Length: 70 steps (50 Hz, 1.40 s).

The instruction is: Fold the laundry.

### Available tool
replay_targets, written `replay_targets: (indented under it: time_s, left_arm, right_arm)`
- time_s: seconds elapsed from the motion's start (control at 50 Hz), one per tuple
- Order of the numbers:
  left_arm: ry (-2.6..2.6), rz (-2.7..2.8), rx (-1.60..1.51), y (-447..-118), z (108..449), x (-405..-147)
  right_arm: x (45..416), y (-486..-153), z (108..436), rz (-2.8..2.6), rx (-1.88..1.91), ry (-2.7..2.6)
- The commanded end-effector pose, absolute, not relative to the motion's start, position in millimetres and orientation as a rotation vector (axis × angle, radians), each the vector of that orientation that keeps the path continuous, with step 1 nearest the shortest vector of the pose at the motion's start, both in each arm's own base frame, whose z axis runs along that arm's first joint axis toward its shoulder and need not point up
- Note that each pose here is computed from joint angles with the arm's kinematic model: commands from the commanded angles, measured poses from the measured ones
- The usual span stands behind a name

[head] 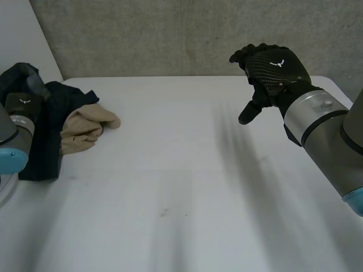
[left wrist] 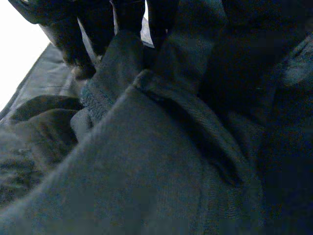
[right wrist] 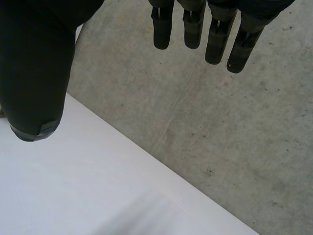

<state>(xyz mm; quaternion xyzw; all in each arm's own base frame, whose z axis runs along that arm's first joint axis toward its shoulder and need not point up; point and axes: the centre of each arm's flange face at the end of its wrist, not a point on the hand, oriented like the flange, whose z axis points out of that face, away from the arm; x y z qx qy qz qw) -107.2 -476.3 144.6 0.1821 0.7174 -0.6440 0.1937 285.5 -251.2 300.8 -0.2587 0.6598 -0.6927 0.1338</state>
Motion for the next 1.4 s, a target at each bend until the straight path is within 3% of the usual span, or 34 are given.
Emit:
replay_targets:
  time_s: [0.02, 0.14, 0.26, 0.36, 0.44, 0.52, 0.62, 0.76, 0.88, 0.98, 1.12, 1.22, 1.4]
  left_arm:
    - [1.923, -1.898, 0.452, -459, 197, -134]
    - [1.852, -2.198, 0.49, -392, 280, -200]
    - [1.877, -2.491, 0.566, -313, 325, -258]
    - [2.039, -2.567, 0.816, -251, 304, -308]
    - [2.197, -2.494, 1.149, -196, 262, -347]
    - [2.238, -2.424, 1.334, -171, 240, -360]
    - [2.205, -2.46, 1.224, -189, 253, -348]
    - [2.115, -2.501, 0.912, -240, 287, -298]
    - [2.088, -2.439, 0.763, -267, 288, -261]
    - [2.08, -2.373, 0.645, -293, 284, -230]
    - [2.175, -2.155, 0.572, -327, 249, -195]
    - [2.253, -1.928, 0.624, -339, 218, -176]
    - [2.387, -1.74, 0.684, -341, 181, -176]
  right_arm:
    - [283, -253, 301, -2.035, -0.784, 1.923]
    - [278, -258, 305, -2.073, -0.791, 1.926]
    - [269, -266, 309, -2.105, -0.759, 1.941]
    - [261, -271, 323, -2.162, -0.722, 1.924]
    - [253, -276, 326, -2.187, -0.696, 1.933]
    - [252, -276, 326, -2.188, -0.697, 1.936]
    - [252, -276, 325, -2.181, -0.707, 1.936]
    - [257, -268, 319, -2.099, -0.766, 1.972]
    - [261, -261, 302, -1.969, -0.93, 2.04]
    - [289, -235, 275, -1.793, -1.125, 2.021]
    - [318, -214, 253, -1.69, -1.176, 1.984]
    - [336, -238, 247, -1.761, -0.999, 1.97]
    - [362, -266, 223, -1.755, -0.96, 1.973]
